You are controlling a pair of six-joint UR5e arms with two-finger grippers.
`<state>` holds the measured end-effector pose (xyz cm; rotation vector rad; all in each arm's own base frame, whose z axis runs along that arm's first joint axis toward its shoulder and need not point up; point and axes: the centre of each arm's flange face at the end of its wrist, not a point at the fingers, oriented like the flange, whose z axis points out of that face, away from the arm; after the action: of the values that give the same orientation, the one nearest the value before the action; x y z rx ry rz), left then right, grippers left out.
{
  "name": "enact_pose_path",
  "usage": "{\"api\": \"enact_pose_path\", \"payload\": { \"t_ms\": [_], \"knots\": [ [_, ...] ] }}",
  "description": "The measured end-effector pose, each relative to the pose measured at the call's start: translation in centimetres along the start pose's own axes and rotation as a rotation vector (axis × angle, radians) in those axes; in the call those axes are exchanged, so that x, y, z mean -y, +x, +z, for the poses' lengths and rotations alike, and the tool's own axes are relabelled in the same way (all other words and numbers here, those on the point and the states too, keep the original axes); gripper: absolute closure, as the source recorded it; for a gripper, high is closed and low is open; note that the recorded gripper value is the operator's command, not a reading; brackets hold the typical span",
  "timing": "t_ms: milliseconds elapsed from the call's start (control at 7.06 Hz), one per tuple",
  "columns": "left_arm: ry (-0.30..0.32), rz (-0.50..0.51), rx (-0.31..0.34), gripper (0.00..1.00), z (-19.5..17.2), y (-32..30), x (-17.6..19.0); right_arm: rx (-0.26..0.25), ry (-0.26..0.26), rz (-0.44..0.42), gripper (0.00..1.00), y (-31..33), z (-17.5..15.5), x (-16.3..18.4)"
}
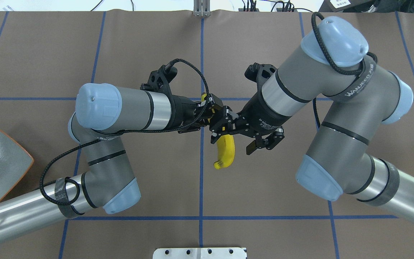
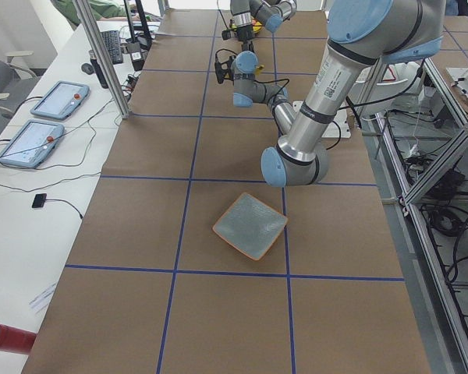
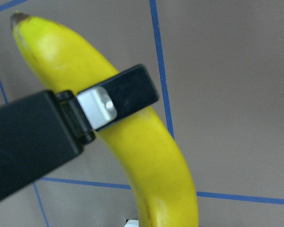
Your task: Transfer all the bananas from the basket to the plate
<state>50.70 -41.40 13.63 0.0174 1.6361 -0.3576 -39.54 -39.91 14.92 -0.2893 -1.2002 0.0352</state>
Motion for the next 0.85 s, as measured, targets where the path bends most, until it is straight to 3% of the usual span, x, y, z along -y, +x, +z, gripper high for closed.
{"api": "enact_pose_path", "payload": {
  "t_ms": [283,567,850],
  "knots": [
    [0.022,0.016,0.046,1.0,-0.4,-2.6,1.4,0.037,0.021,0.024,0.0,2.0,-4.9,1.8],
    [0.061,0.026,0.108,1.0,-2.9,-6.3,5.2,0.069,0.052,0.077,0.0,5.5,-10.5,4.3],
    [0.097,0.029,0.215,1.0,-10.7,-10.8,12.4,0.057,0.138,0.079,0.0,11.4,-14.8,6.9]
  ]
}}
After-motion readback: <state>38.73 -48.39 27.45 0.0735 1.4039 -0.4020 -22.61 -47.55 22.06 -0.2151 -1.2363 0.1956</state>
